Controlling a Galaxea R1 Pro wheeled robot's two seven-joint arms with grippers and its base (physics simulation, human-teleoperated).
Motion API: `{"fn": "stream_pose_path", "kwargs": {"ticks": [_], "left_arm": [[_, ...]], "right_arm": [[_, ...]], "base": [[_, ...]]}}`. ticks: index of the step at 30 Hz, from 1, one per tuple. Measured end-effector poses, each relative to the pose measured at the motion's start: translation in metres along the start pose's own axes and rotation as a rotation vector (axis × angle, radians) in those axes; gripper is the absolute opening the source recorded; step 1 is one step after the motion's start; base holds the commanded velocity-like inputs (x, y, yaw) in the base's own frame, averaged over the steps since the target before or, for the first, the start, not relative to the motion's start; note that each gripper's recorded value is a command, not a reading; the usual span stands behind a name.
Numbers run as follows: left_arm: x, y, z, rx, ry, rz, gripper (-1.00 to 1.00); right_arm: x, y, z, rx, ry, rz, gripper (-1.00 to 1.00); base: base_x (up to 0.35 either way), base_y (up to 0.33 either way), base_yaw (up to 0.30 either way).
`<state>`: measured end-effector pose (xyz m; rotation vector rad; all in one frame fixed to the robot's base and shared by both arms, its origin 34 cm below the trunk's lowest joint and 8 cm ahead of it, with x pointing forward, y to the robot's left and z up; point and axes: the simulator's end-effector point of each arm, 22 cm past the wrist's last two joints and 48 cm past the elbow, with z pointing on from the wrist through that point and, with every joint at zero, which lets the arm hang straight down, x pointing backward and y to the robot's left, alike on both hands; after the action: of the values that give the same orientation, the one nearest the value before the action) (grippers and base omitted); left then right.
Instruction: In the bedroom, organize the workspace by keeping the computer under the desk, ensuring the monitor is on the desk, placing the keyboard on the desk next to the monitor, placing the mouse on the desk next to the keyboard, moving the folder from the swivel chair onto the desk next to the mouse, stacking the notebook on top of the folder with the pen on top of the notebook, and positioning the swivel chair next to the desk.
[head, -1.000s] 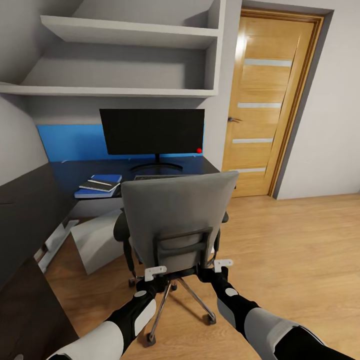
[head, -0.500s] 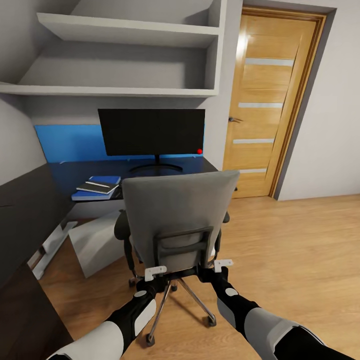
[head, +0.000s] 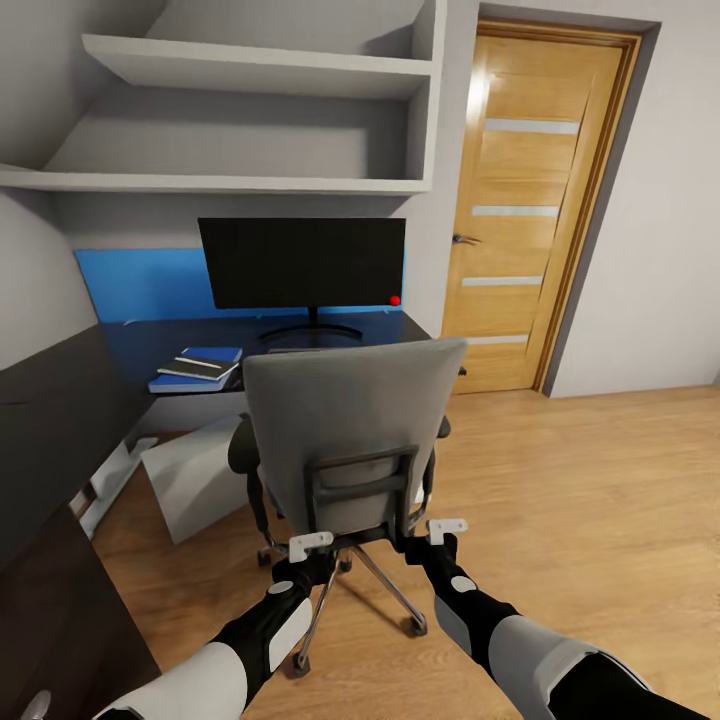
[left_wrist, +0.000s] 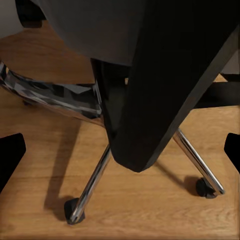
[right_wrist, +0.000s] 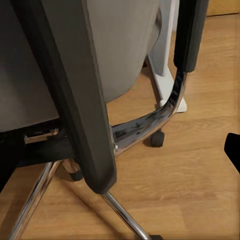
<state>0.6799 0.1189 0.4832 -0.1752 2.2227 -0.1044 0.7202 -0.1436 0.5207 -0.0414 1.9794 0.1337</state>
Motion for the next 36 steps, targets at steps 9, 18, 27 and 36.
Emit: {"fn": "stream_pose_path", "kwargs": {"ticks": [9, 18, 27, 36], "left_arm": [[0.0, -0.0006, 0.0, 0.003, 0.0, -0.001, 1.0], [-0.0001, -0.0004, 0.0001, 0.005, 0.0, -0.001, 1.0], [0.0002, 0.0017, 0.0004, 0.002, 0.0, 0.003, 1.0], [0.0006, 0.0014, 0.0006, 0.003, 0.001, 0.003, 1.0]], "right_arm": [[0.0005, 0.0013, -0.0002, -0.006, 0.001, -0.008, 1.0], [0.0005, 0.0072, -0.0004, -0.032, -0.002, -0.073, 1.0], [0.0006, 0.0087, -0.0005, -0.039, -0.002, -0.089, 1.0], [0.001, 0.0088, -0.0004, -0.039, -0.002, -0.09, 1.0]], "base": [[-0.002, 0.0, 0.0], [0.0, 0.0, 0.0], [0.0, 0.0, 0.0], [-0.086, 0.0, 0.0]]}}
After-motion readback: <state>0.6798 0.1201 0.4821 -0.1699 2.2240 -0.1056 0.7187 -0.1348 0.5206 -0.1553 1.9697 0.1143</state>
